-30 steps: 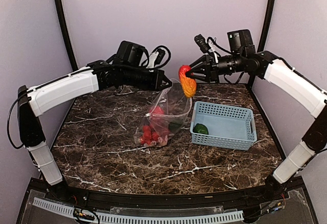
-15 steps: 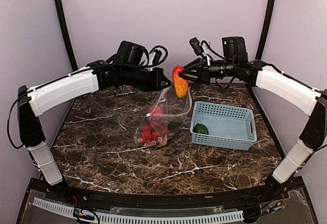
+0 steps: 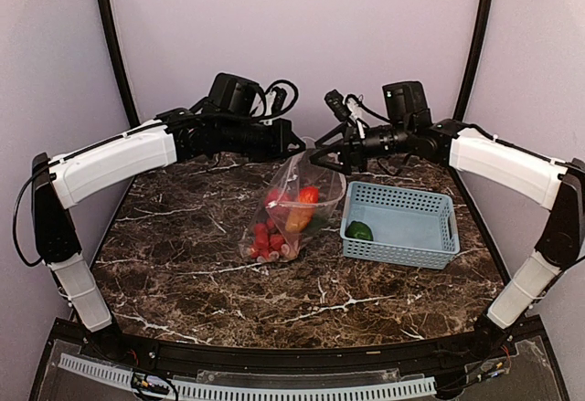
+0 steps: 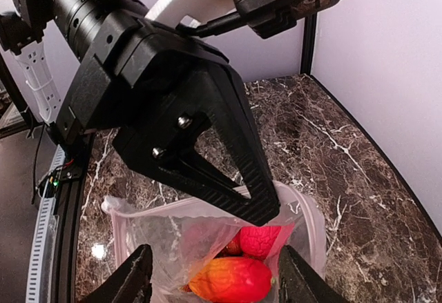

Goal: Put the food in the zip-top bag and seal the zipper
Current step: Place the fake fruit in the zipper food storage bag, then pick up the zipper food storage bag from the center of the board.

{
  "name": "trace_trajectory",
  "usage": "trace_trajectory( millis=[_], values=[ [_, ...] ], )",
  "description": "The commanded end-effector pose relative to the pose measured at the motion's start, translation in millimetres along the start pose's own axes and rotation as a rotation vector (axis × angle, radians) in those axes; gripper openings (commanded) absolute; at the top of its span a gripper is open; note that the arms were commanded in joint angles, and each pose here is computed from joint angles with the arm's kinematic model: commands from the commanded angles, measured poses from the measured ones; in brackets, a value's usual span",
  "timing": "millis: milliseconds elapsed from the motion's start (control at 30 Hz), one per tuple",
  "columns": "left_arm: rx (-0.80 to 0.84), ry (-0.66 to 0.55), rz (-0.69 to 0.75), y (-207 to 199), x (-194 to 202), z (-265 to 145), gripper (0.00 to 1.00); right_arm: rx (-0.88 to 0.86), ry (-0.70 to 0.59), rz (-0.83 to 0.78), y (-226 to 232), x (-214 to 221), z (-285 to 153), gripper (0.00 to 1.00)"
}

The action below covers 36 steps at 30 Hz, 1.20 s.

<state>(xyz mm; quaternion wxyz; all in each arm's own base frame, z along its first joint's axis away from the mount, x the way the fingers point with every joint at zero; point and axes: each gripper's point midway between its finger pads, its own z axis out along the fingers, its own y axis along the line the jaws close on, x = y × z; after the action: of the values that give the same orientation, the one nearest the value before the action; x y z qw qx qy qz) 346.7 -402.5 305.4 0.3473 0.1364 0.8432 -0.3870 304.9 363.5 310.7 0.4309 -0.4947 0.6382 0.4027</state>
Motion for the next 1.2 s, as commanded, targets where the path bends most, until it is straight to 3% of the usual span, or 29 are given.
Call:
trace_trajectory(
  millis=[0, 167, 367, 600, 800, 1000, 1067, 1167],
  values=[
    [0.025, -0.053, 0.006, -10, -11, -18, 0.01, -0.016, 0.024, -0.092, 9, -5, -5, 0.61],
    [0.036, -0.041, 0.012, -11, -8, -20, 0.01, -0.199, 0.109, -0.258, 53, -6, -28, 0.57],
    [0.050, -0.024, 0.017, -13, -5, -20, 0.01, -0.226, 0.274, -0.337, 65, 19, -27, 0.56],
    [0.024, 0.013, 0.054, -9, -1, -18, 0.01, -0.158, 0.487, -0.495, 70, 58, -2, 0.56],
    [0.023, 0.042, 0.060, -7, 6, -16, 0.01, -0.051, 0.567, -0.497, 46, 68, 10, 0.55],
    [0.024, 0.058, 0.068, -6, 10, -14, 0.01, -0.059, 0.648, -0.500, 44, 89, 11, 0.55],
    [0.022, 0.063, 0.073, -5, 11, -13, 0.01, -0.058, 0.677, -0.512, 44, 96, 12, 0.48],
    [0.016, 0.069, 0.088, -4, 12, -14, 0.01, -0.051, 0.679, -0.534, 46, 93, 14, 0.24]
  ],
)
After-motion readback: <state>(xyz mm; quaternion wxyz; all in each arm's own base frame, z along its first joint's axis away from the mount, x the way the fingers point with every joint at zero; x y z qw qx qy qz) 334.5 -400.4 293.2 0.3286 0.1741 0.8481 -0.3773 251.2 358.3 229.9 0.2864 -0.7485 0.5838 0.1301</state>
